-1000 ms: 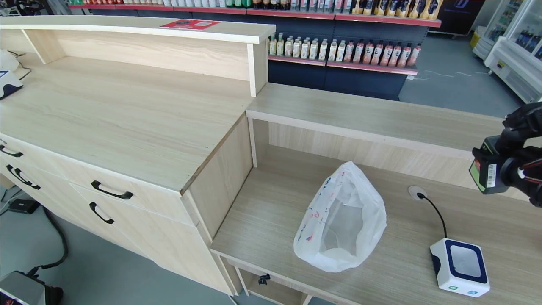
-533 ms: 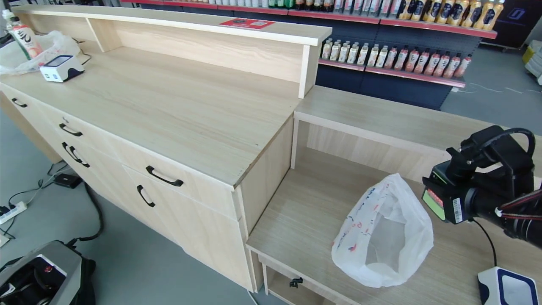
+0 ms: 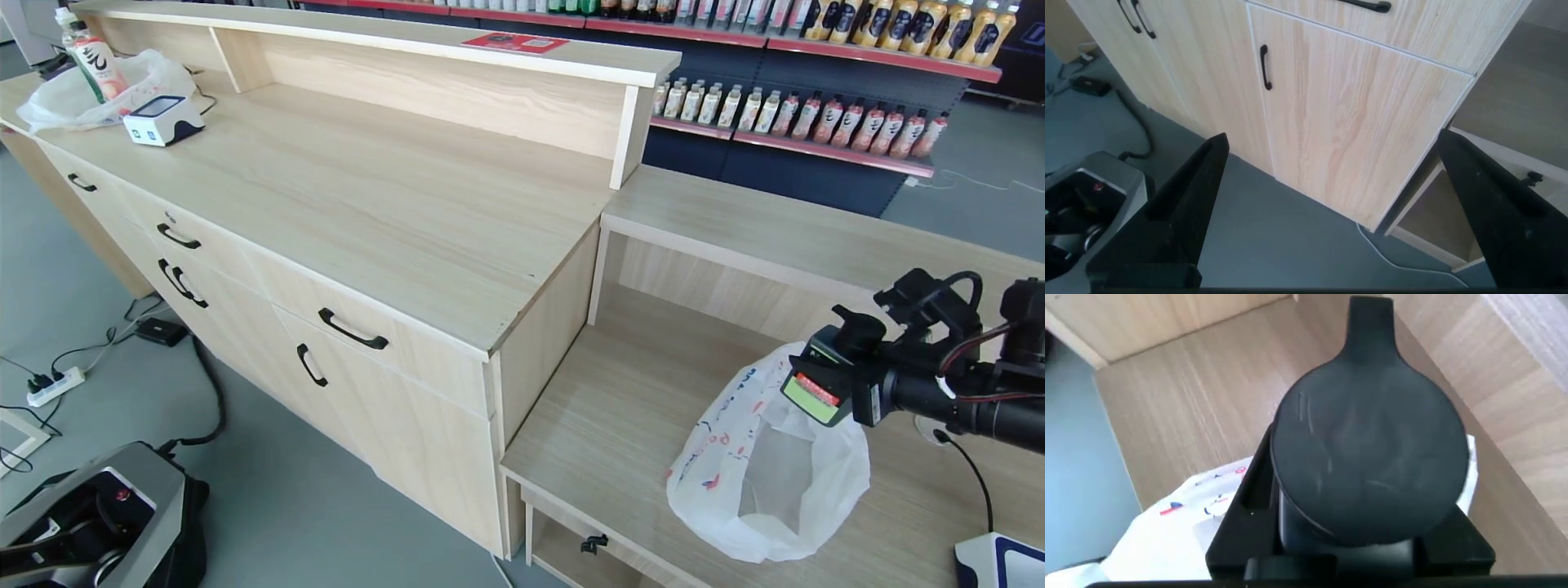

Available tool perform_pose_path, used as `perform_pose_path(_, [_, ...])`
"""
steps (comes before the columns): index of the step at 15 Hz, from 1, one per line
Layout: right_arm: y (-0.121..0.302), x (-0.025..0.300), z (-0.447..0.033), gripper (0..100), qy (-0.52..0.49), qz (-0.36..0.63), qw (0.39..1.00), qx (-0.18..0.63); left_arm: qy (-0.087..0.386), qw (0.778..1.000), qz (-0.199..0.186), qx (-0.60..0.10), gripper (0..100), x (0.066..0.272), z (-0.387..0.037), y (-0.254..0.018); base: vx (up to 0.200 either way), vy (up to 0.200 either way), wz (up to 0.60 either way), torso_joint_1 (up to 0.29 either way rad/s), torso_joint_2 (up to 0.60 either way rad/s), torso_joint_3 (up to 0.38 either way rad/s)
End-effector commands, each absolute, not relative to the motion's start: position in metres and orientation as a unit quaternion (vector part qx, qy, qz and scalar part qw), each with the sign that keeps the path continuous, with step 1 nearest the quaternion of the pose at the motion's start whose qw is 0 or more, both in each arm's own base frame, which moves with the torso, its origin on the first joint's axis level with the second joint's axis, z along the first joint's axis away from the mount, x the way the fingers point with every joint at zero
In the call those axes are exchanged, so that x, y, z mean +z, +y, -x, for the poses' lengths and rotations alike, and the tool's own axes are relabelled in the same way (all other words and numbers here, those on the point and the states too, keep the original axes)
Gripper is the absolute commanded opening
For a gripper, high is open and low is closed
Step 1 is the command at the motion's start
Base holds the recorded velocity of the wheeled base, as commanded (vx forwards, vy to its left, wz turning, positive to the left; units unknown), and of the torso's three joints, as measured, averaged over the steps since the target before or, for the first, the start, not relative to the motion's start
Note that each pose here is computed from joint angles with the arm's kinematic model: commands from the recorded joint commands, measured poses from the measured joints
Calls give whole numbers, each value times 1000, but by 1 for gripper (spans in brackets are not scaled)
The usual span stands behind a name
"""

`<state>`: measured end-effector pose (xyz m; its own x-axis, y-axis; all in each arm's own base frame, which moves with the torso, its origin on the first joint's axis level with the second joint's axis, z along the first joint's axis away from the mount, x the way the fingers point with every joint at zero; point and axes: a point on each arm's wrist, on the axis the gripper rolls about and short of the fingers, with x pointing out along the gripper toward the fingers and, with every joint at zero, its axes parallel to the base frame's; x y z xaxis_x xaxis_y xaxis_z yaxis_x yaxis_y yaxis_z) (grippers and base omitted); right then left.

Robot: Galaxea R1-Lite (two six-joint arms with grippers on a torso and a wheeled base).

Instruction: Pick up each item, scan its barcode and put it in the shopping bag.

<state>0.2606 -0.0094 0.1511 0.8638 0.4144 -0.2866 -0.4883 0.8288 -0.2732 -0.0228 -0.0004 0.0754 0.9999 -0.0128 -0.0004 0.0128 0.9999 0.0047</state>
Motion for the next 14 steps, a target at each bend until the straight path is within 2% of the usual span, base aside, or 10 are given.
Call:
perform_pose_path(1, [-50, 107, -280, 0, 137, 167, 934, 285, 0, 1000, -2, -7, 100, 75, 23, 0, 0, 0, 0, 0, 0, 0])
perform_pose_path(6, [-71, 70, -295, 0, 102, 190, 916, 339, 1, 1000, -2, -6, 100, 75, 23, 0, 0, 0, 0, 0, 0, 0])
perform_pose_path(14, [-83, 37, -333, 0, 68, 210, 915, 337, 0, 1000, -2, -6, 100, 75, 23, 0, 0, 0, 0, 0, 0, 0])
